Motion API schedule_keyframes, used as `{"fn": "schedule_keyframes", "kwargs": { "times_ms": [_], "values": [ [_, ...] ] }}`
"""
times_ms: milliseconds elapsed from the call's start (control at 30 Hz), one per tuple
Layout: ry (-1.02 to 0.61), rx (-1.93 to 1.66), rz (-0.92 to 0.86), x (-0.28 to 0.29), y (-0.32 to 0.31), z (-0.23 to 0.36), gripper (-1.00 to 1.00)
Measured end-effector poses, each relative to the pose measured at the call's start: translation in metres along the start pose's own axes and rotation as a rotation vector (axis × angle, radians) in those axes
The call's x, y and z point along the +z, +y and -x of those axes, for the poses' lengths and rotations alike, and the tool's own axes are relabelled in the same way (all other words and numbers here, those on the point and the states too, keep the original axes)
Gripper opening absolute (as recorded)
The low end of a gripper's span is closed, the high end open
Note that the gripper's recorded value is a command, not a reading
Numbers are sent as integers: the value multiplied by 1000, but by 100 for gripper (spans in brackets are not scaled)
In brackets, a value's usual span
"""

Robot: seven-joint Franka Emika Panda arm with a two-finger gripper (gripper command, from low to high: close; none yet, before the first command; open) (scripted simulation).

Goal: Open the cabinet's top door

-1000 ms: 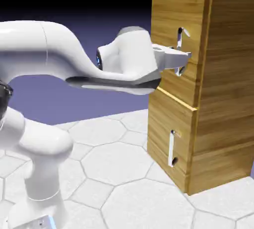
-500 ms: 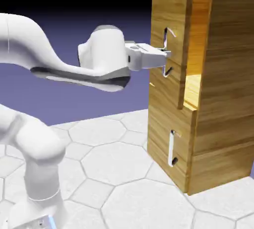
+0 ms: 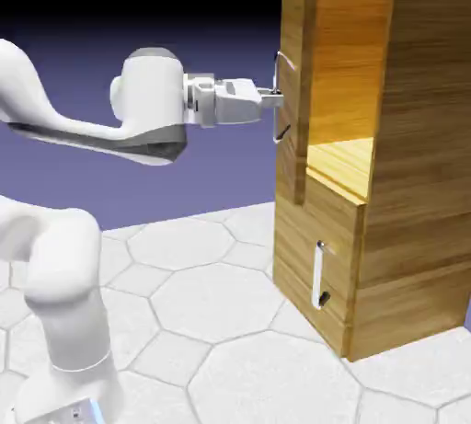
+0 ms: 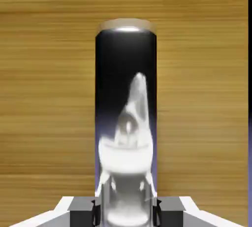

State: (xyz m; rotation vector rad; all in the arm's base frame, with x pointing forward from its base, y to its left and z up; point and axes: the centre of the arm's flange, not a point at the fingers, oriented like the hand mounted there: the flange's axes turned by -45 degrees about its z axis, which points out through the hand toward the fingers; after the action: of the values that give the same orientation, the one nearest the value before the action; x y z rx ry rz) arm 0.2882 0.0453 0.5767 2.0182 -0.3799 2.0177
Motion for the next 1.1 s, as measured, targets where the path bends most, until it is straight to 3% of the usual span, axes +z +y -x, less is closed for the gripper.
{"fn": "schedule_keyframes", "kwargs": {
  "times_ms": [567, 1100],
  "values": [
    [1, 0, 297, -72, -54, 0, -100],
    [-1, 1, 733, -142, -167, 0, -100]
  ]
}}
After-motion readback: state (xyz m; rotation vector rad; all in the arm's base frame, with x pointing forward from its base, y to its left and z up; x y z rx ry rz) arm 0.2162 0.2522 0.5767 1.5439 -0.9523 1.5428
